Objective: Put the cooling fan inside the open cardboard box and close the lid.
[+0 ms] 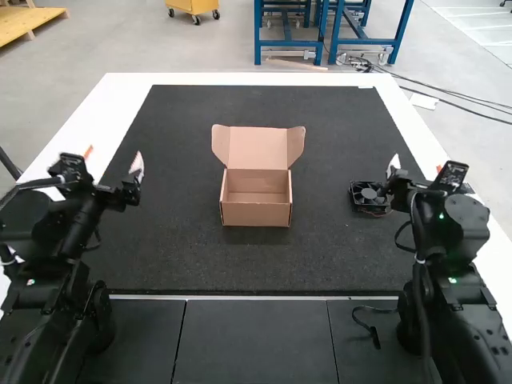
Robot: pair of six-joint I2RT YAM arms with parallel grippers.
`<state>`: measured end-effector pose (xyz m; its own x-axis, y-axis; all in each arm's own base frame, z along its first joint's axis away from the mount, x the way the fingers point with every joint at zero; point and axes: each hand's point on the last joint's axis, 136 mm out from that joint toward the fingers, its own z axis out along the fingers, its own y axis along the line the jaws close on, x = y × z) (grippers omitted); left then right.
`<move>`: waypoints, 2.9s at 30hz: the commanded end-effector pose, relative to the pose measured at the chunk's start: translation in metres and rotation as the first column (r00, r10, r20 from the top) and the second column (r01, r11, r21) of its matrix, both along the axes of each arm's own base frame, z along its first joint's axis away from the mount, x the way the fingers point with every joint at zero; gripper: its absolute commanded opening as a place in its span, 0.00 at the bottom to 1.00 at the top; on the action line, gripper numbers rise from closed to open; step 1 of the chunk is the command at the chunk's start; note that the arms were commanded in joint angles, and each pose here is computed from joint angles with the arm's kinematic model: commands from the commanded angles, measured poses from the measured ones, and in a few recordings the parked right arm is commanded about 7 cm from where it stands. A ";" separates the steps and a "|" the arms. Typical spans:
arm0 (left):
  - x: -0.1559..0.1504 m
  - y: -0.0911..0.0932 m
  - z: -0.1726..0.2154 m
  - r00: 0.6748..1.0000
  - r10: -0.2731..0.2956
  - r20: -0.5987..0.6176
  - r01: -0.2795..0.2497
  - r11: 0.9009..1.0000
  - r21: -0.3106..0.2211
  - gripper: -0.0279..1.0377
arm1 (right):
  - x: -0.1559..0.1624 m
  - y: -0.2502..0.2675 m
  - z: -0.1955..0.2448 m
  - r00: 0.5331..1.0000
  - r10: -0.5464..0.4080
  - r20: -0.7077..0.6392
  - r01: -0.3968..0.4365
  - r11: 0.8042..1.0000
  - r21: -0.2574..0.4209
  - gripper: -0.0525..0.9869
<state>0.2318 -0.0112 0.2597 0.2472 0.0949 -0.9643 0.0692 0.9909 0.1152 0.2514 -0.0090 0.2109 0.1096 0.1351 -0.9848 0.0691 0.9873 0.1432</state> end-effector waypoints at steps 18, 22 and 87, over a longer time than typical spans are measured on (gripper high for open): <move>0.048 0.014 0.094 0.985 0.026 -0.171 -0.051 0.989 -0.140 0.94 | 0.029 0.007 0.138 0.990 0.026 -0.137 -0.035 0.997 -0.065 0.92; 0.075 0.016 0.090 0.957 0.029 -0.288 -0.070 0.989 -0.133 0.93 | 0.049 0.006 0.129 0.947 0.017 -0.321 -0.038 0.998 -0.058 0.92; 0.003 -0.180 0.008 0.685 -0.387 -0.618 0.580 0.803 0.139 0.93 | 0.128 -0.061 -0.128 0.179 0.022 -0.984 -0.128 0.992 -0.001 0.92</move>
